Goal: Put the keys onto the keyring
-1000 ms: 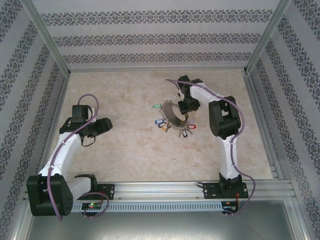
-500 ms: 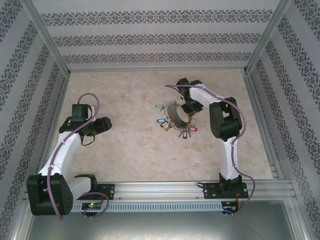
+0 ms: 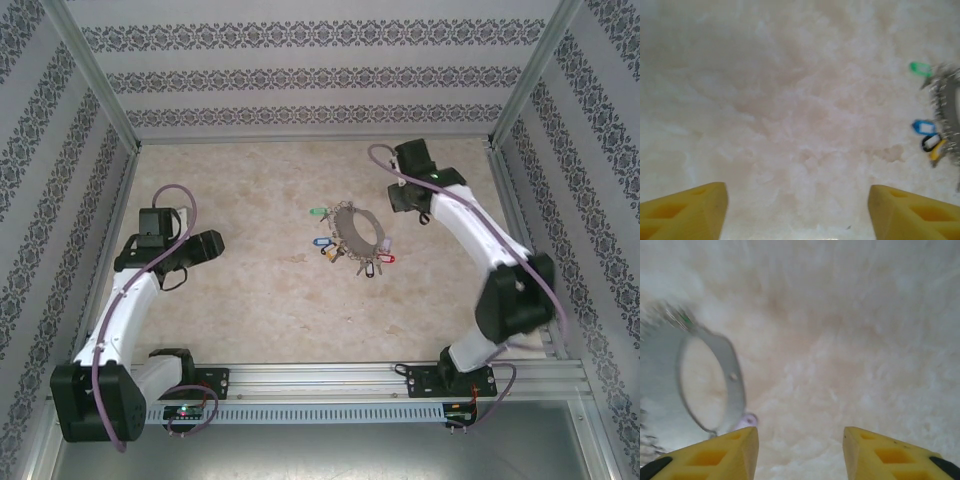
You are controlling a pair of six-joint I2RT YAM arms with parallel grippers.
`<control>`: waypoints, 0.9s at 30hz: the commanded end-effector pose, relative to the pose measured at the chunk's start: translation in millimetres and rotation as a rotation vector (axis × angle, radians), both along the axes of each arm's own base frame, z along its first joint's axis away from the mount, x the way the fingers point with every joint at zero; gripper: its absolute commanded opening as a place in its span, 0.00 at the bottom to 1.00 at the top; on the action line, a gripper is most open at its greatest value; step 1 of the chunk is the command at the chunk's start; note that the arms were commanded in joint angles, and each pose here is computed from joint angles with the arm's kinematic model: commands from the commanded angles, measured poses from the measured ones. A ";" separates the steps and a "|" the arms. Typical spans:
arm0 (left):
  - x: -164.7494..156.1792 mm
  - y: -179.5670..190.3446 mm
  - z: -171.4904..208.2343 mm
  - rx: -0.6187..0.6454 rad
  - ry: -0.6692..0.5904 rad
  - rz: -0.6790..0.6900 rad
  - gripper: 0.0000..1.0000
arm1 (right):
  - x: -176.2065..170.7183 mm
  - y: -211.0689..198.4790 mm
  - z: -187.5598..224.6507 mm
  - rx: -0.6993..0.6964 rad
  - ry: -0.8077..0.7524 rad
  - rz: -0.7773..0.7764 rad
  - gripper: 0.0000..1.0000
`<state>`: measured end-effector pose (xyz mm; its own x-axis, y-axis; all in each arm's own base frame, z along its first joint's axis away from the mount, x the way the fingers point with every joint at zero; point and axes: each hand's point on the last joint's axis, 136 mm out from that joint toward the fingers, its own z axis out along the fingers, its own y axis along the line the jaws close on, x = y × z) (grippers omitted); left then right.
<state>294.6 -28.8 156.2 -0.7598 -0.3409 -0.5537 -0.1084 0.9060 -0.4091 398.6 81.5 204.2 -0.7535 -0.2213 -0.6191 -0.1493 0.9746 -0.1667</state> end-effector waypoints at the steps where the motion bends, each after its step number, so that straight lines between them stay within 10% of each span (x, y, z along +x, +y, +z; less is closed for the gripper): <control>1: 14.6 -13.8 50.6 -0.008 -0.197 -0.088 0.89 | -13.5 20.4 64.7 0.131 -0.261 0.068 0.61; 3: 16.4 -14.1 57.1 0.004 -0.238 -0.099 1.00 | -37.9 22.0 94.8 0.169 -0.394 0.109 0.98; 8: 27.5 -6.3 51.4 0.098 -0.358 -0.096 1.00 | -91.2 9.5 123.8 0.233 -0.622 0.157 0.98; 16: 44.3 11.2 14.9 0.244 -0.502 -0.046 1.00 | -116.8 -14.3 57.0 0.183 -0.911 0.177 0.98; 27: 61.9 28.3 -51.8 0.497 -0.412 -0.019 1.00 | -100.5 -75.8 -64.8 0.126 -0.709 -0.079 0.98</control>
<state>339.5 -0.9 88.8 -0.5376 -0.0668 -0.8405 -0.0230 0.9977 -0.0645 289.7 11.6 117.3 -0.2805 -0.1147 -0.9530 -0.0141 0.9932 -0.1154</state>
